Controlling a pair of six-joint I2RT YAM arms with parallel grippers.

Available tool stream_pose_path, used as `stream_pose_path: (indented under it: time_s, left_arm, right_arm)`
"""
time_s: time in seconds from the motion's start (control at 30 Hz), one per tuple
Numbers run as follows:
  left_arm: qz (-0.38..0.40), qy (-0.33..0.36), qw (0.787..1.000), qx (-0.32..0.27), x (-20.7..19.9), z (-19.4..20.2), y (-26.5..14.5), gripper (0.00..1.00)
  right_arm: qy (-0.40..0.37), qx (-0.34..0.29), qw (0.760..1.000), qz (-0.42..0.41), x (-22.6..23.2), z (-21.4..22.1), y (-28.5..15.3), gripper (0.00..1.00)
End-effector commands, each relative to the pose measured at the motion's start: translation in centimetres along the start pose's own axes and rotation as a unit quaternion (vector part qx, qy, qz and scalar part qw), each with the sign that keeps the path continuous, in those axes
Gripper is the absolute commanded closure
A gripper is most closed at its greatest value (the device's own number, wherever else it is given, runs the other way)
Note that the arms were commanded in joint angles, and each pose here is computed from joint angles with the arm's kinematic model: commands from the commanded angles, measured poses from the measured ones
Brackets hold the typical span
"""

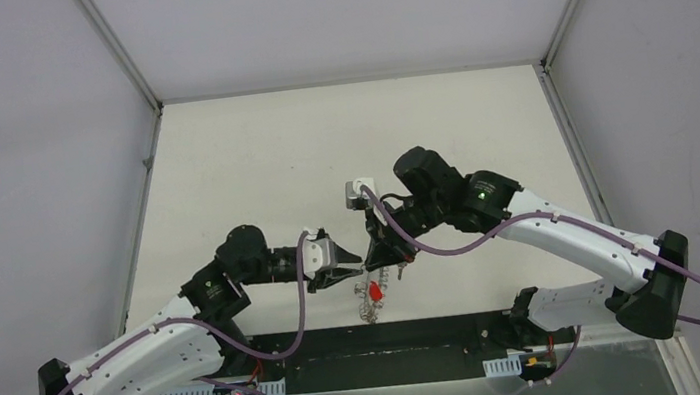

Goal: Put the keys on the keyring

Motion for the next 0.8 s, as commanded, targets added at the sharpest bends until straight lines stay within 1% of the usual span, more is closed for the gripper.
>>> stream_pose_path:
  time_s: [0.0, 0.3, 0.47, 0.5, 0.57, 0.67, 0.73, 0.77]
  left_arm:
    - [0.009, -0.005, 1.000, -0.028, 0.40, -2.00, 0.52, 0.73]
    - [0.015, -0.026, 0.999, -0.034, 0.63, -2.23, 1.28, 0.74]
    - [0.008, -0.038, 0.999, -0.035, 0.87, -2.46, 1.32, 0.72]
    - [0.006, -0.039, 0.999, -0.035, 0.90, -2.47, 1.33, 0.73]
    - [0.002, -0.044, 0.998, -0.034, 0.99, -2.48, 1.29, 0.80]
    - [0.002, -0.045, 0.998, -0.035, 0.95, -2.52, 1.28, 1.00]
    - [0.002, -0.047, 0.998, -0.034, 0.90, -2.42, 1.27, 1.00]
    - [0.000, -0.050, 0.998, -0.033, 0.90, -2.38, 1.25, 1.00]
  right_arm:
    - [-0.024, -0.043, 0.999, -0.017, 1.26, -2.89, -0.75, 1.00]
    - [-0.017, -0.039, 0.999, -0.015, 1.06, -2.84, -0.54, 1.00]
    - [-0.012, -0.033, 0.999, -0.012, 0.86, -2.63, -0.35, 1.00]
    - [-0.012, -0.033, 0.999, -0.012, 0.87, -2.65, -0.35, 1.00]
    - [-0.013, -0.032, 0.999, -0.012, 0.86, -2.64, -0.33, 1.00]
    - [-0.013, -0.031, 0.999, -0.009, 0.72, -2.58, -0.30, 1.00]
    - [-0.014, -0.030, 0.999, -0.004, 0.58, -2.48, -0.29, 1.00]
    - [-0.014, -0.031, 0.999, 0.000, 0.51, -2.50, -0.33, 0.94]
Point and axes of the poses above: each gripper's point midway between its finger pads, its own y axis out along the fingers, its own x axis along the line the jaws close on, z = x × y, the point moved 4 cm from there along -y, back along the fingers, and after that the axes turned 10 degrees about y, right-handed, at the moved point
